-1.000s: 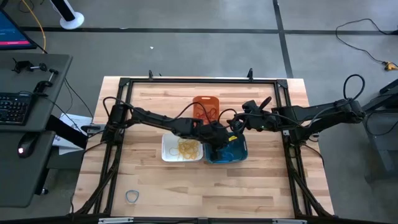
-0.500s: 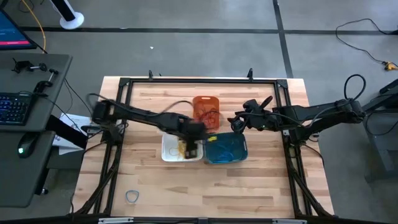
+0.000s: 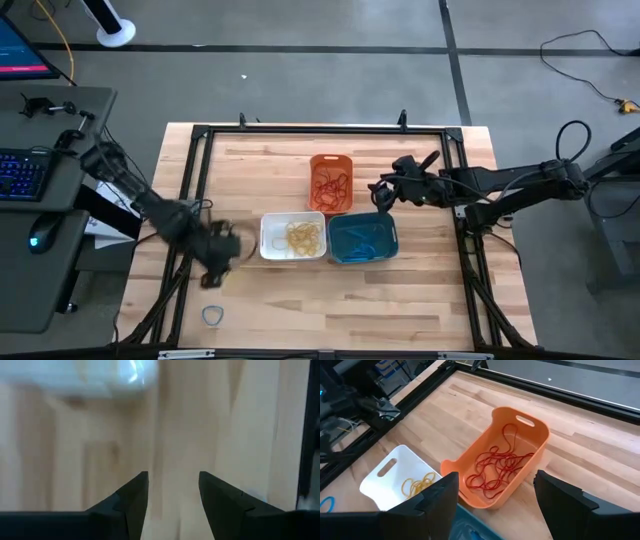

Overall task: Sort rubber bands into baskets
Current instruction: Put the blue rubber band into the blue bin

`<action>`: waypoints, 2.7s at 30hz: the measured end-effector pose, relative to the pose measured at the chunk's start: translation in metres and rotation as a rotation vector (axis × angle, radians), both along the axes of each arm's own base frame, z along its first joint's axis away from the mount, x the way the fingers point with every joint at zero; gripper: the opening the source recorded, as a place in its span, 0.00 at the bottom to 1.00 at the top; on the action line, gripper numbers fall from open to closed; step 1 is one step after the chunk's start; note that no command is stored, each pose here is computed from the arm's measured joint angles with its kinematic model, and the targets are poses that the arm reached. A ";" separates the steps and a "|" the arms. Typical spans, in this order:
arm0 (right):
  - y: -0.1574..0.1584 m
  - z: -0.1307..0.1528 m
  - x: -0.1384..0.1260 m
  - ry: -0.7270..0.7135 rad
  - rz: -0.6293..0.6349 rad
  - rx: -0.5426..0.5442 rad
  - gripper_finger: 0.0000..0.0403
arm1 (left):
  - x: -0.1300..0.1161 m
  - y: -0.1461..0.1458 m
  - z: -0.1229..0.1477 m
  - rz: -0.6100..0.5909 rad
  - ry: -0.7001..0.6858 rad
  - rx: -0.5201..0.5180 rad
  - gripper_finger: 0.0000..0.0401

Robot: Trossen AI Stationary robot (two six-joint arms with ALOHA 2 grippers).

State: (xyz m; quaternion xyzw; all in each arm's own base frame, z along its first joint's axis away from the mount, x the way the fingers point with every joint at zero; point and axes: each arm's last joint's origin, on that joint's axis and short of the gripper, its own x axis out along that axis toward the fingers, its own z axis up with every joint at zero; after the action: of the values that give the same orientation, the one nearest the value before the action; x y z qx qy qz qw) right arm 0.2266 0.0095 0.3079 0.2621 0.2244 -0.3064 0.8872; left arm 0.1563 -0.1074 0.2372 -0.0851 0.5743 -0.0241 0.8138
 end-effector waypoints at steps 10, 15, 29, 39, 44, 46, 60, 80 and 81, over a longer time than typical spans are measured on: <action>-0.006 -0.003 -0.002 0.041 -0.013 0.008 0.62 | -0.037 -0.090 -0.036 -0.203 0.138 -0.089 0.42; -0.006 -0.005 -0.004 0.065 -0.013 0.006 0.62 | -0.040 -0.107 -0.053 -0.262 0.102 -0.033 0.42; -0.006 -0.006 -0.005 0.076 -0.018 0.009 0.62 | -0.030 -0.123 -0.087 -0.342 0.065 0.086 0.42; -0.006 -0.006 -0.005 0.079 -0.015 0.012 0.62 | -0.035 -0.129 -0.096 -0.364 0.142 0.063 0.42; -0.006 -0.006 -0.005 0.080 -0.015 0.012 0.62 | -0.040 -0.131 -0.096 -0.414 0.128 0.084 0.42; -0.006 -0.006 -0.005 0.083 -0.015 0.012 0.62 | -0.039 -0.131 -0.097 -0.416 0.116 0.098 0.42; -0.006 -0.007 -0.006 0.092 -0.014 0.011 0.62 | -0.035 -0.132 -0.111 -0.390 0.122 0.164 0.37; -0.006 -0.008 -0.006 0.086 -0.033 0.053 0.62 | -0.004 -0.033 -0.021 -0.027 0.063 0.230 0.00; -0.006 -0.008 -0.006 0.085 -0.033 0.059 0.62 | 0.000 -0.025 -0.007 -0.013 -0.005 0.216 0.00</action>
State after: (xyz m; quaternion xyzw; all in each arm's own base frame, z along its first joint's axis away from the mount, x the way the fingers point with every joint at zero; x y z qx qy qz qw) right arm 0.2204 0.0038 0.3001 0.2786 0.2663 -0.3249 0.8637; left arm 0.1567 -0.1326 0.2303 0.0069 0.5720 0.0324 0.8196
